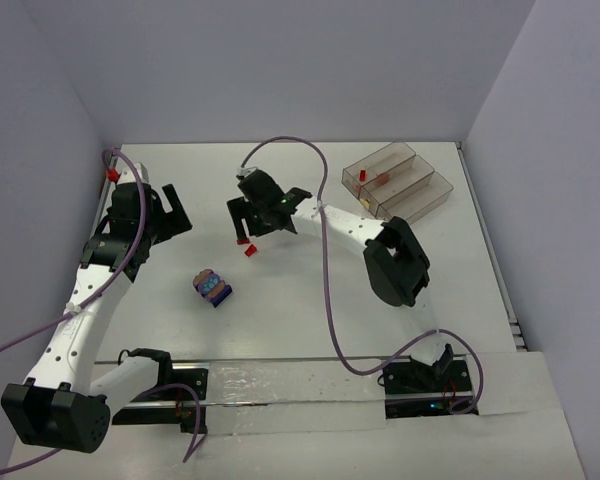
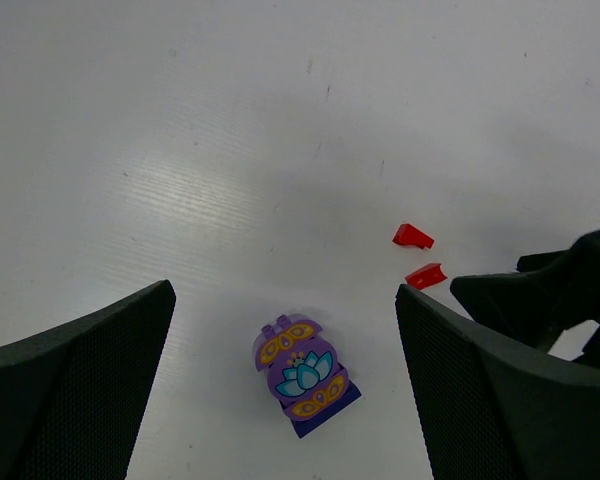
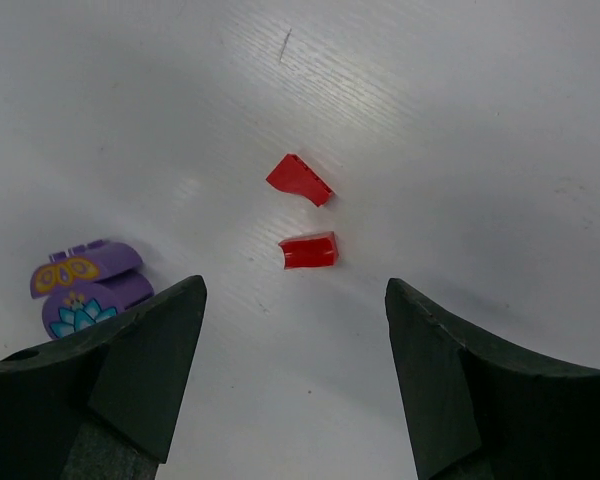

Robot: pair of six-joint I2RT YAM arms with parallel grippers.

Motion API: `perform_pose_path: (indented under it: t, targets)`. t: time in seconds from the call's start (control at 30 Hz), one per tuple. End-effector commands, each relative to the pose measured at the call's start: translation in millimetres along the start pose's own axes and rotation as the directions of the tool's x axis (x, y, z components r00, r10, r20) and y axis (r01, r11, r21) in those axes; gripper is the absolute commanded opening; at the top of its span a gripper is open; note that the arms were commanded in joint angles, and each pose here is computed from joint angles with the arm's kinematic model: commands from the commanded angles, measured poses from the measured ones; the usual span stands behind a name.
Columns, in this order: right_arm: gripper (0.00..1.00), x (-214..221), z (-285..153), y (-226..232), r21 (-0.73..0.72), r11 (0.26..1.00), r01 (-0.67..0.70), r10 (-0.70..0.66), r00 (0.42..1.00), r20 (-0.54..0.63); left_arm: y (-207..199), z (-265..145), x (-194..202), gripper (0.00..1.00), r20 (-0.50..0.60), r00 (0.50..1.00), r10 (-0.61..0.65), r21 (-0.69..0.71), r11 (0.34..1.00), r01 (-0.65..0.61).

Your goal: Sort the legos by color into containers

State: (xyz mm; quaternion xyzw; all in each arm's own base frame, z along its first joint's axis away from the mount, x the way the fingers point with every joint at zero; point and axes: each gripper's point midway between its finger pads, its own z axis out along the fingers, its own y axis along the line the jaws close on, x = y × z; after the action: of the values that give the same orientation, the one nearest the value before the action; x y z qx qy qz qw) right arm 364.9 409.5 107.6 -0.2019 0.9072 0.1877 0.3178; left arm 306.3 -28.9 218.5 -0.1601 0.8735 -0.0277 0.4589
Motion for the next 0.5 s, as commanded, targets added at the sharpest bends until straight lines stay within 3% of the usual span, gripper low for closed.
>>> perform_pose_path:
  t: [0.0, 0.2, 0.47]
  targets:
    - [0.81, -2.3, 12.1, -5.4, 0.105, 0.969, -0.222, 0.222, 0.975, 0.014, -8.8, -3.8, -11.1, 0.99, 0.036, 0.999, -0.016, 0.033, 0.999, 0.015]
    - [0.81, 13.1, 35.3, -11.6, 0.201, 0.927, -0.316, 0.319, 0.948, 0.021, -8.4, -3.7, -9.8, 0.99, 0.034, 0.999, -0.018, 0.033, 0.999, 0.017]
    - [0.81, 20.4, 52.4, -3.7, 0.199, 0.919, -0.341, 0.348, 0.938, 0.003, -6.4, -4.0, -7.9, 0.99, 0.034, 0.999, -0.013, 0.028, 1.000, 0.012]
